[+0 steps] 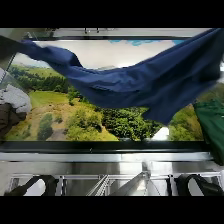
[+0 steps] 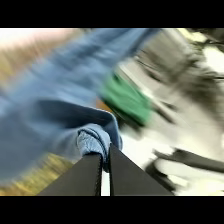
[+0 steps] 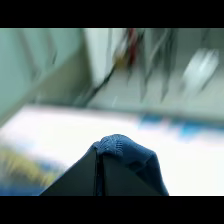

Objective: Fold the shirts.

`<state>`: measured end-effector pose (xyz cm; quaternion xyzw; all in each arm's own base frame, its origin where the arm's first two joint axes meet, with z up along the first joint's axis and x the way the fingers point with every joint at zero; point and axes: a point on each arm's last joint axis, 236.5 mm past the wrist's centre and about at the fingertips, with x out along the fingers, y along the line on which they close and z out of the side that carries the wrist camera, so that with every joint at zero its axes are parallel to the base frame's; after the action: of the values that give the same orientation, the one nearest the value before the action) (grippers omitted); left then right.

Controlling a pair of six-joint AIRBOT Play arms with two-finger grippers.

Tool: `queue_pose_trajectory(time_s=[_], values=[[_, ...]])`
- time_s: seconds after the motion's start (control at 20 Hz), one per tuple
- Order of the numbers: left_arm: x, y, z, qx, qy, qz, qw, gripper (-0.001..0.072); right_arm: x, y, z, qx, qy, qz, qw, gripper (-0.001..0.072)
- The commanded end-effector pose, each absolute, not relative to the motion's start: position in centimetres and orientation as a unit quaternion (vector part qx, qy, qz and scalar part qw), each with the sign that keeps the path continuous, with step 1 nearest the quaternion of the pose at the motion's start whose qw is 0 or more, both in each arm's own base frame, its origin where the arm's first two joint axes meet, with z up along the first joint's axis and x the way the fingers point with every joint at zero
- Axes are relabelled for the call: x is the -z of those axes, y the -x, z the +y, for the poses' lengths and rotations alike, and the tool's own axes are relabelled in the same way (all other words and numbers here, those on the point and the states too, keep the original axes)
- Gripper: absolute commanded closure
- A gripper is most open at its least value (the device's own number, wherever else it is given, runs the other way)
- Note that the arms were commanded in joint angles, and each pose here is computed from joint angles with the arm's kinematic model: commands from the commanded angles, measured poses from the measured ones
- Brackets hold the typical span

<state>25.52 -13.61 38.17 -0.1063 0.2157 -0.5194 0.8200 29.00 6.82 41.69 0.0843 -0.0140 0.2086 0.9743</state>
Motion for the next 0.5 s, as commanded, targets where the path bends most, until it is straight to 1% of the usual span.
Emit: queue_pose_trajectory(time_s=[0.0,0.05,0.1,0.15,0.2,0.25,0.35,0.45], values=[[-45.3,-19.6,-13.9,0.387,-0.049,0.078,0.918,0.0685,-51.3,-19.7,5.8,-0.117,-0.026,-0.202,0.972,0.0691],[-47.2,-20.5,-12.8,0.343,-0.052,0.052,0.936,0.0685,-52.2,-19.7,5.6,-0.113,-0.022,-0.207,0.971,0.0691],[-48.8,-21.8,-11.1,0.308,-0.034,0.037,0.95,0.0685,-52.5,-20.7,5.3,-0.116,-0.025,-0.2,0.973,0.0691],[-49.3,-23.5,-8.9,0.285,0.007,0.045,0.957,0.0685,-52.0,-23.2,4.7,-0.13,-0.051,-0.174,0.975,0.0691],[-48.7,-25.6,-6.3,0.272,0.057,0.072,0.958,0.0685,-50.5,-26.3,4.0,-0.146,-0.081,-0.139,0.976,0.0691],[-47.3,-27.7,-4.3,0.271,0.095,0.103,0.952,0.0685,-48.1,-30.0,3.6,-0.174,-0.121,-0.091,0.973,0.069],[-42.1,-33.1,-1.7,0.29,0.166,0.184,0.924,0.0686,-41.5,-37.5,3.7,-0.233,-0.2,0.016,0.952,0.069],[-33.6,-38.6,-1.8,0.298,0.204,0.295,0.885,0.0687,-33.1,-43.9,5.1,-0.267,-0.25,0.125,0.922,0.069]])
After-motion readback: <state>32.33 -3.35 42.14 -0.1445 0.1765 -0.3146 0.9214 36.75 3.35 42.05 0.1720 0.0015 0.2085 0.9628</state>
